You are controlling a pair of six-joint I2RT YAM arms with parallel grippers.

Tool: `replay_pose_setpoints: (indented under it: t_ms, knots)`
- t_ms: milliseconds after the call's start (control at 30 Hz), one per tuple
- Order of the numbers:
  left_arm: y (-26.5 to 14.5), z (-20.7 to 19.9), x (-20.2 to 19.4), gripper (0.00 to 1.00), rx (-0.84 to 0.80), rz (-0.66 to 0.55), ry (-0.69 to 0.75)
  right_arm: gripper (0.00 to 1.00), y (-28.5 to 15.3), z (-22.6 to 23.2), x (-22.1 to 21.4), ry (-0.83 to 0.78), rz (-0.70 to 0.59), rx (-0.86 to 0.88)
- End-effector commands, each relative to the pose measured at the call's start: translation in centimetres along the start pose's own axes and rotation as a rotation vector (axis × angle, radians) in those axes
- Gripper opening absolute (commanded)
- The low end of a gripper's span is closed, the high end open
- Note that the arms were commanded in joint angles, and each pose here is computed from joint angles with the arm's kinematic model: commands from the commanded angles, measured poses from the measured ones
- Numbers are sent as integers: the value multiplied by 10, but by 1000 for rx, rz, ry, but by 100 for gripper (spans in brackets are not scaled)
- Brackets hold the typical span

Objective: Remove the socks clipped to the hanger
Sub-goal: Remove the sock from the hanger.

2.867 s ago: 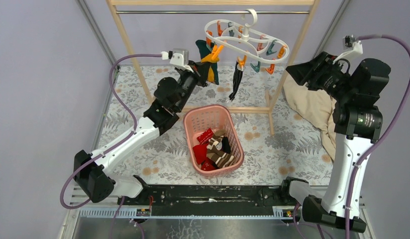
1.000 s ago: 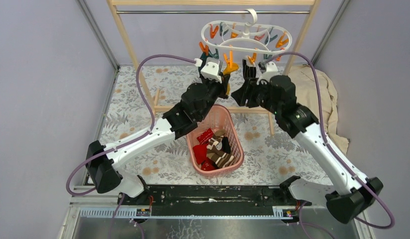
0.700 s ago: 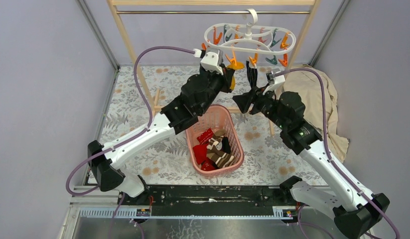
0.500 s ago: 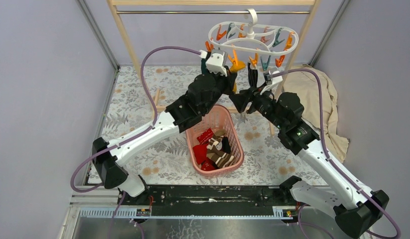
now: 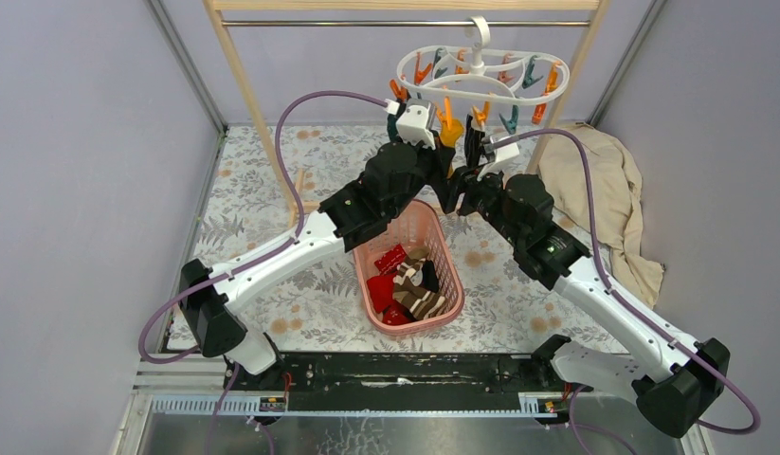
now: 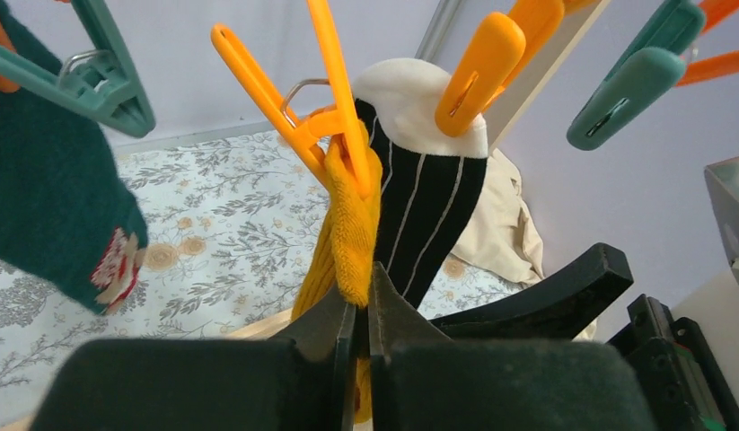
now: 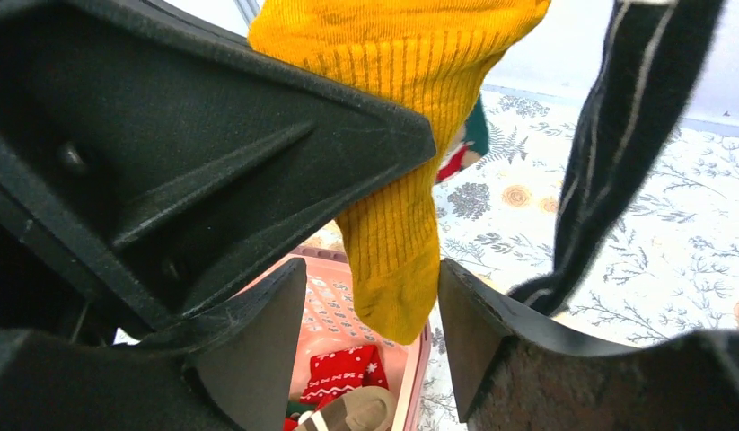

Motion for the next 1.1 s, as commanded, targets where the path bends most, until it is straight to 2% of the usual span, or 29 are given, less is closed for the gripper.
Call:
replay_pose_setpoints:
  t_ms: [0,100,233,400,533,633,767,800,833,867,1067]
  knots:
    - [-4,-10,11,8,-45,-13,-41,59,-1,4,28,-24,-102,-35]
    - [-6,-10,10,8,-47,-7,-43,43,2,5,31,-18,-119,-37]
    - [-10,-7,12,12,-40,-15,-47,13,5,6,34,-13,-129,-36]
    - [-16,-5,15,23,-45,-31,-48,0,4,7,32,-8,-125,-28]
    - [-17,-3,18,34,-72,-27,-62,0,0,7,32,-4,-132,-25]
    - [-16,5,17,52,-112,-12,-94,0,-4,7,31,-4,-124,-17]
    - [-15,24,20,67,-134,-15,-148,0,-8,8,30,-5,-116,-10]
    - [-17,26,23,74,-138,-19,-154,0,-8,8,30,-6,-114,-8]
    - [-19,28,24,87,-138,-23,-156,0,-8,8,29,-8,-111,-7]
    - [-20,29,26,97,-138,-24,-155,0,-8,8,29,-10,-110,-6]
    - [-24,28,39,99,-158,-48,-171,0,-3,9,28,-24,-91,2]
Point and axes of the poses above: each gripper's point midway between its finger pads, its own y axis out along the fingers, its own z axis along the line the jaws close on, x = y × z, the point moved 6 cm from there along -y, back along the fingers, and after that the axes turned 6 degrees about y, right-handed, at the moved point
